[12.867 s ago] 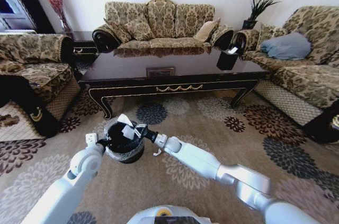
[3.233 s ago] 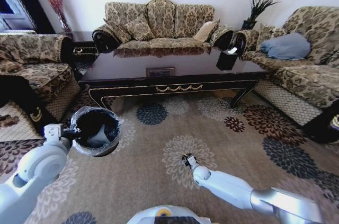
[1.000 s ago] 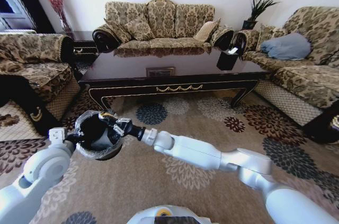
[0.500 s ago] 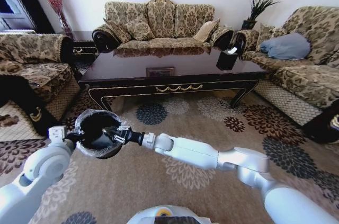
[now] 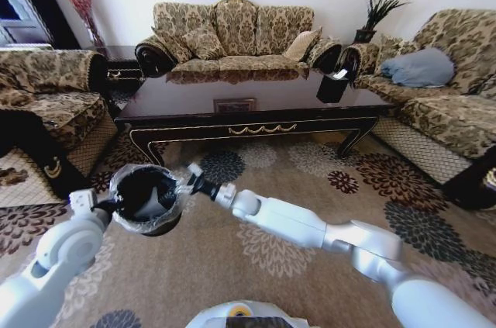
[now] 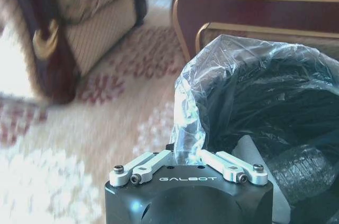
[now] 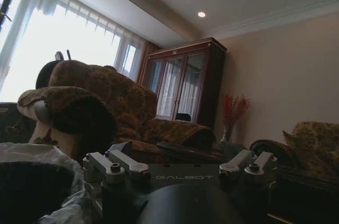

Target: Move to the front of the table and pick up the trash from the floor, then place it into the trash bin.

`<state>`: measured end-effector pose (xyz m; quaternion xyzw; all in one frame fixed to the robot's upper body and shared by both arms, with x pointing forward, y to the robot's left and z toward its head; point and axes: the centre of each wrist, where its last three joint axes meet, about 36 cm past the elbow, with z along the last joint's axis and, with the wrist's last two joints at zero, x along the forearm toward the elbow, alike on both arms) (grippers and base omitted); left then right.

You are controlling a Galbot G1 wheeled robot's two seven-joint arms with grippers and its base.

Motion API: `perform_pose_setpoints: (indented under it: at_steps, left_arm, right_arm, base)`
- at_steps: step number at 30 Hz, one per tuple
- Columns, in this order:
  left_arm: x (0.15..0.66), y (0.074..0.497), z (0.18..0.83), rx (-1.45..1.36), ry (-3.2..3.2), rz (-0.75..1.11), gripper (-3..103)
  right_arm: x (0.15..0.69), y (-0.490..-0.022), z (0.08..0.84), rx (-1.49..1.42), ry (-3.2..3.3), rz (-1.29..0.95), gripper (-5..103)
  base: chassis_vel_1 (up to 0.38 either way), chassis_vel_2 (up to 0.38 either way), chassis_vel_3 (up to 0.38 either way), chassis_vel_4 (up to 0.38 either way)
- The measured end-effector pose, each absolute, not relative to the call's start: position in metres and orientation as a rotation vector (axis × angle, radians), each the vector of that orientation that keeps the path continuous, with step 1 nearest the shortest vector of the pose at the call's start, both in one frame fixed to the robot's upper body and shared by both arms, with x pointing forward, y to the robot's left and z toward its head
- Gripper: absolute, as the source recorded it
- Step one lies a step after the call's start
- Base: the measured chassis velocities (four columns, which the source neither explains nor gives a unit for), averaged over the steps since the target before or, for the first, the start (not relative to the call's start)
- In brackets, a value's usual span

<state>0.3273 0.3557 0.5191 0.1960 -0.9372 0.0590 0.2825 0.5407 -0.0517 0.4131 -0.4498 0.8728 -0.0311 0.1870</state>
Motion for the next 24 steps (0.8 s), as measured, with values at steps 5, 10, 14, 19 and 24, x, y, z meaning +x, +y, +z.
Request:
perform_pose_setpoints:
  at_steps: [5, 10, 14, 19, 24]
  left_arm:
    - [0.315, 0.348, 0.494, 0.568, -2.489, 0.288, 2]
    - [0.307, 0.344, 0.479, 0.627, -2.468, 0.393, 2]
    - [0.305, 0.347, 0.463, 0.727, -2.4, 0.436, 2]
    - [0.301, 0.344, 0.443, 0.788, -2.319, 0.482, 2]
    - [0.301, 0.341, 0.425, 0.792, -2.216, 0.591, 2]
  right_arm:
    - [0.55, -0.091, 0.413, -0.964, 2.676, -0.043, 100]
    - [0.558, -0.134, 0.414, -0.638, 2.829, 0.0, 100]
    - [0.56, -0.173, 0.413, -0.49, 2.874, -0.016, 100]
    - [0.555, -0.201, 0.411, -0.422, 2.893, -0.056, 100]
    - [0.544, -0.215, 0.405, -0.395, 2.904, -0.075, 100]
  base:
    - [0.0, 0.0, 0.0, 0.0]
    - [0.0, 0.0, 0.0, 0.0]
    - [0.0, 0.0, 0.0, 0.0]
    - [0.0, 0.0, 0.0, 0.0]
    - [0.0, 0.0, 0.0, 0.0]
